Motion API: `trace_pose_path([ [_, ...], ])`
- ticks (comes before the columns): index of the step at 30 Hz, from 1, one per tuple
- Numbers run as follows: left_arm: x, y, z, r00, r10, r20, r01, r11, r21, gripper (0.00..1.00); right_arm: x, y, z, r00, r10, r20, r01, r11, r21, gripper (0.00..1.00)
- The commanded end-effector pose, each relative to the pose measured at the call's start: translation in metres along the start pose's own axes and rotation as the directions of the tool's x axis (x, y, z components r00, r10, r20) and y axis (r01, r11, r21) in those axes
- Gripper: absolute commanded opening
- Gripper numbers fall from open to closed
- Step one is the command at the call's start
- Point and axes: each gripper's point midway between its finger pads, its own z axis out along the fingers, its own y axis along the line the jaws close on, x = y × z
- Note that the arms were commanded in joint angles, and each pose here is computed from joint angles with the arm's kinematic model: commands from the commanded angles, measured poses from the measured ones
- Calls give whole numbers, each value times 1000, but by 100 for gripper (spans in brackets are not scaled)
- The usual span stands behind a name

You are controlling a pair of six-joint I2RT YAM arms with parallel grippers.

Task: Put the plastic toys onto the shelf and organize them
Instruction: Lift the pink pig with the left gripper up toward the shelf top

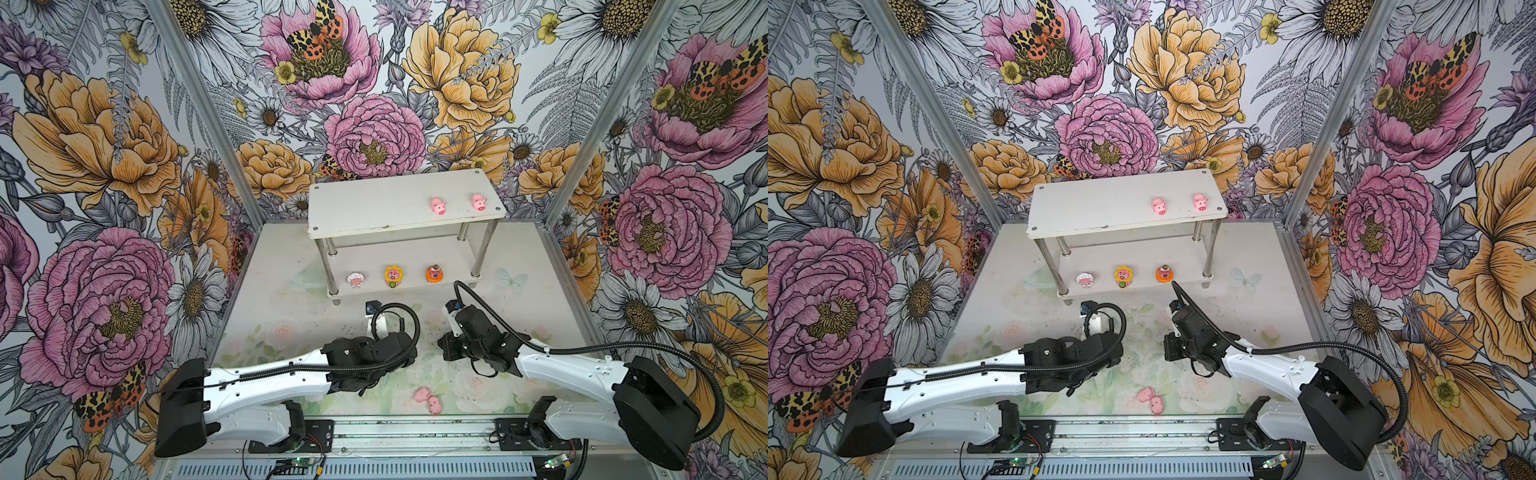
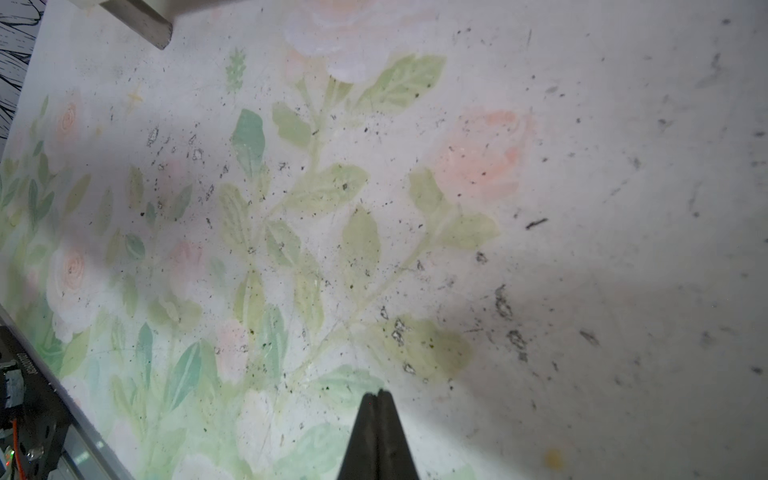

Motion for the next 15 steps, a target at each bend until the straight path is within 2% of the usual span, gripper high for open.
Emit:
trace_pose_path([
  [1,-62,4,-28,981,172,91,-159,979,-129,29,5,-10,5,999,-41,1,41,999,30,1],
  [6,-133,-41,-47,951,252,181,-227,963,-149,29,12,-12,10,998,-59,-16,59,998,24,1],
  [15,-221,-108,-43,897,333,291,-288,939,-186,30,18,-1,15,998,-31,-57,28,999,-45,0],
])
